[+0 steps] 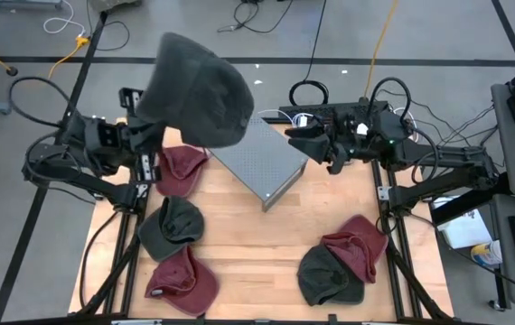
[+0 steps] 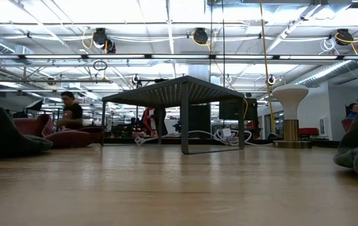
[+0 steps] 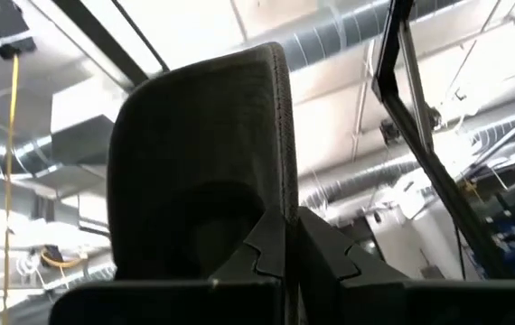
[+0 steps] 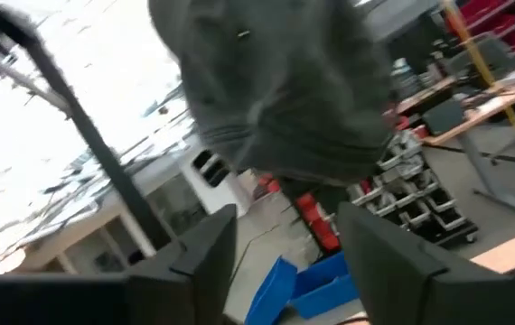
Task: Pick & Place hat
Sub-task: Put the top black cap on the shelf
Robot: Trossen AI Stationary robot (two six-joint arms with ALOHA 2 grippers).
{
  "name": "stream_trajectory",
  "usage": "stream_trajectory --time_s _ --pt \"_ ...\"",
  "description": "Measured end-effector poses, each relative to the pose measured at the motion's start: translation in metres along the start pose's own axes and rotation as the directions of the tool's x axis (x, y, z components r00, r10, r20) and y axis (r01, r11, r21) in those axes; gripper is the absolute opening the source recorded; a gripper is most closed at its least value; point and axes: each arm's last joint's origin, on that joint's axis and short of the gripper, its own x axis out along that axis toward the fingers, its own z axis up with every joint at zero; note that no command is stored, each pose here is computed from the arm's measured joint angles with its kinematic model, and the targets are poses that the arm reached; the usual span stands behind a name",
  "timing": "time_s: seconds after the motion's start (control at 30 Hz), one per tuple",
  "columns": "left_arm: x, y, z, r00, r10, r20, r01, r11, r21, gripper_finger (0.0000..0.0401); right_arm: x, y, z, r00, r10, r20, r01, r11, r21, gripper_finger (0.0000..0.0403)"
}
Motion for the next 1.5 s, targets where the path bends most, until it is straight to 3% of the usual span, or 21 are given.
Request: stream_trajectory --time_s 0.17,0.3,0.53,1.03,1.27,1.5 --pt "-0.001 0.0 0.007 0.999 0.027 0.032 -0.028 0.999 0.044 0.0009 0.005 -0.005 -0.001 0.992 -0.093 0.084 0.082 0.988 0.133 0.0264" --pt "-0.001 0.0 0.009 0.998 0.06 0.034 -0.062 0.995 0.078 0.0009 0.014 -0.007 -0.003 0.99 -0.048 0.136 0.021 0.98 0.198 0.0286" --pt "0.006 -0.011 -0.007 0.997 0.074 -0.022 -0.072 0.995 0.069 0.0009 0.026 -0.011 -0.007 0.979 0.004 0.206 -0.056 0.967 0.25 0.0284" --pt "0.026 -0.039 -0.059 0.995 0.076 -0.061 -0.073 0.996 0.047 0.0009 0.03 -0.009 -0.011 0.979 0.047 0.197 -0.112 0.935 0.336 0.0283" --pt "0.03 -0.045 -0.08 0.992 0.072 -0.107 -0.07 0.997 0.024 0.0009 0.029 0.002 -0.015 0.976 0.133 0.175 -0.187 0.919 0.346 0.0283" --pt "0.03 -0.045 -0.082 0.99 0.087 -0.114 -0.085 0.996 0.023 0.0009 0.024 0.019 -0.013 0.934 0.317 0.166 -0.356 0.87 0.34 0.0283"
